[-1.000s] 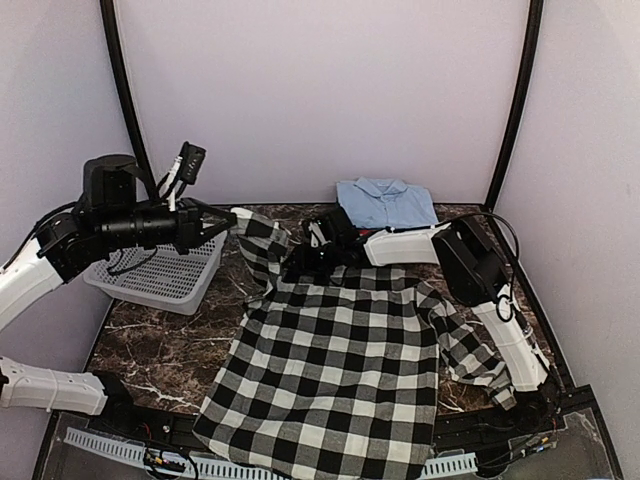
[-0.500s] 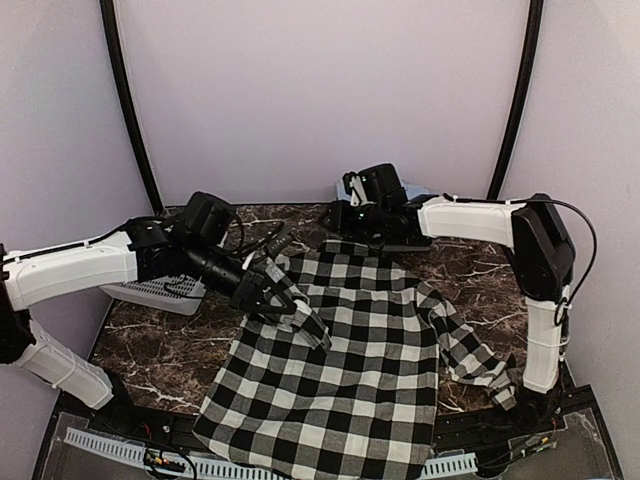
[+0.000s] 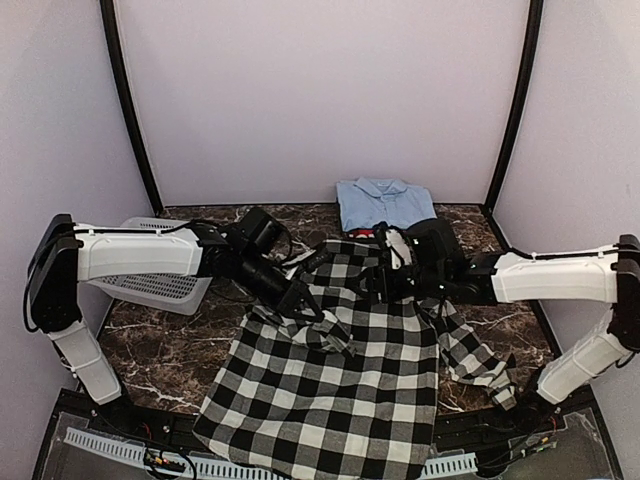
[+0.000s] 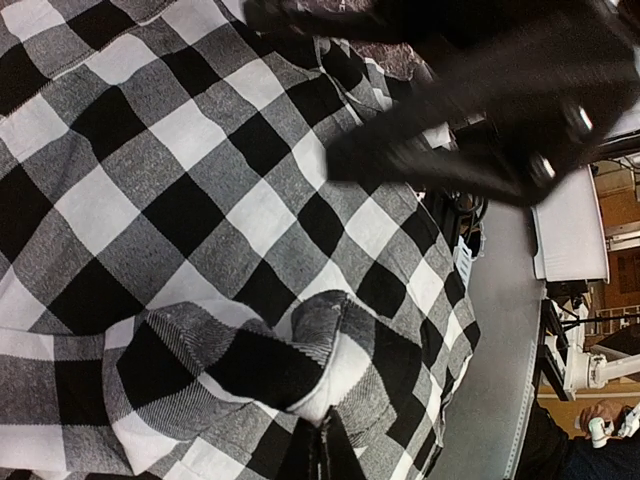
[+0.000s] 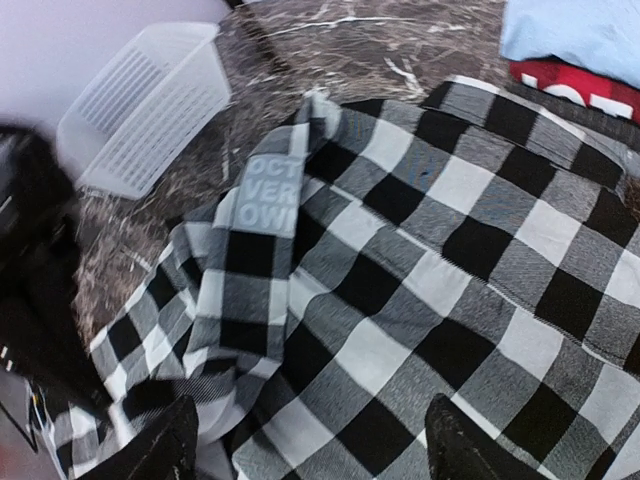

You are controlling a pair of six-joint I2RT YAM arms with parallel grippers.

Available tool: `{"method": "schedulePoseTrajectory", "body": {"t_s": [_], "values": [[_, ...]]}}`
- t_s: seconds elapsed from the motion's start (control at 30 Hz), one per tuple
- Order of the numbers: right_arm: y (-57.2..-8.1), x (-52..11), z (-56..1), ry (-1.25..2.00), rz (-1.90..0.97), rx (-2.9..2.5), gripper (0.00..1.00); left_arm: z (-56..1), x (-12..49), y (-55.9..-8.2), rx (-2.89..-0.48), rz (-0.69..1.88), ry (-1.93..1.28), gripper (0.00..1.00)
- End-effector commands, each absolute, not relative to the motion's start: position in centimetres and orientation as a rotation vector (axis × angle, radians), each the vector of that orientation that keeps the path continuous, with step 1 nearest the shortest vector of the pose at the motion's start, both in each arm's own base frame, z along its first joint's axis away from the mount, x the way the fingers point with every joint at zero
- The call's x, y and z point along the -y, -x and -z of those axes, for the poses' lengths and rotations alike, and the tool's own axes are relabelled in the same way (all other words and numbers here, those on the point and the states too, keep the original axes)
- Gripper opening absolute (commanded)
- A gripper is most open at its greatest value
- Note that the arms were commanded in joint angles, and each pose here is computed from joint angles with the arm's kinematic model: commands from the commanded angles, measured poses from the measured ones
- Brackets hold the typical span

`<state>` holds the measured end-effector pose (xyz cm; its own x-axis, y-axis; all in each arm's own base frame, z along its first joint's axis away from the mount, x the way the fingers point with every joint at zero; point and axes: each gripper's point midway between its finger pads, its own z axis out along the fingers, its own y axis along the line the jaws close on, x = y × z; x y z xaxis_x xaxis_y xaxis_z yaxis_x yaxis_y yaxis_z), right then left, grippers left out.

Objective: Fold and stack the long sleeve shirts
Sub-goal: Pass from the left arm to the right

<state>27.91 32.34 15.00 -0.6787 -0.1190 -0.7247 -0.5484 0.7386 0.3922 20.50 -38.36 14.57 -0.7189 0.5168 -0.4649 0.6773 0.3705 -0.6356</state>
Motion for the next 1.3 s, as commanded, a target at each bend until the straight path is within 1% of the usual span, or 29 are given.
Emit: {"method": "schedulePoseTrajectory", "body": {"t_s": [0.0, 0.1, 0.3, 0.5, 0.6, 0.67, 0.77, 0.8, 0.83, 0.87, 0.9, 0.93, 0.97, 1.0, 1.1, 1.17, 1.27], "values": [[-24.7, -32.6, -17.8, 0.619, -0.78, -2.071, 0.79, -15.9, 39.4, -21.8, -2.41, 1.246, -1.065, 0.0], [-22.9, -32.9, -17.6, 0.675, -0.733, -2.05, 0.84, -15.8, 39.8, -22.1, -2.419, 1.248, -1.063, 0.0], [-21.9, -34.6, -16.7, 0.761, -0.617, -2.063, 0.89, -16.1, 40.2, -22.6, -2.42, 1.247, -1.05, 0.0], [-21.0, -36.5, -15.3, 0.855, -0.494, -2.081, 0.89, -16.3, 40.6, -22.7, -2.419, 1.257, -1.048, 0.0], [-21.3, -36.8, -14.8, 0.845, -0.478, -2.099, 0.86, -16.3, 40.6, -22.8, -2.421, 1.262, -1.046, 0.0], [-21.8, -36.7, -13.9, 0.825, -0.432, -2.127, 0.8, -16.6, 40.7, -23.0, -2.414, 1.255, -1.042, 0.0], [-22.8, -36.2, -13.0, 0.785, -0.334, -2.169, 0.64, -17.0, 40.7, -23.4, -2.4, 1.229, -1.031, 0.0], [-23.2, -35.8, -12.7, 0.764, -0.304, -2.185, 0.55, -17.0, 40.6, -23.6, -2.4, 1.216, -1.022, 0.0], [-23.6, -35.5, -12.4, 0.741, -0.286, -2.201, 0.43, -17.1, 40.6, -23.7, -2.399, 1.207, -1.016, 0.0], [-24.1, -35.2, -12.2, 0.713, -0.278, -2.217, 0.28, -17.1, 40.5, -23.9, -2.405, 1.19, -1.005, 0.0], [-24.5, -34.9, -12.1, 0.682, -0.274, -2.233, 0.15, -17.0, 40.4, -24.1, -2.409, 1.177, -0.997, 0.04], [-25.1, -34.6, -11.9, 0.641, -0.276, -2.253, 0.04, -16.9, 40.2, -24.5, -2.418, 1.142, -0.974, 0.1], [-25.6, -34.3, -11.7, 0.609, -0.268, -2.272, 0.0, -17.1, 40.1, -24.9, -2.421, 1.118, -0.953, 0.22], [-26.4, -33.8, -11.4, 0.573, -0.255, -2.291, 0.0, -17.0, 39.7, -25.7, -2.435, 1.06, -0.904, 0.25], [-28.9, -32.4, -10.4, 0.463, -0.224, -2.349, 0.0, -18.0, 37.7, -28.0, -2.453, 0.948, -0.743, 0.39], [-30.8, -31.4, -9.2, 0.391, -0.219, -2.395, 0.0, -18.6, 35.5, -29.6, -2.485, 0.87, -0.607, 0.4], [-33.8, -30.2, -7.4, 0.305, -0.236, -2.446, 0.0, -18.9, 32.4, -30.4, -2.529, 0.749, -0.463, 0.44]]}}
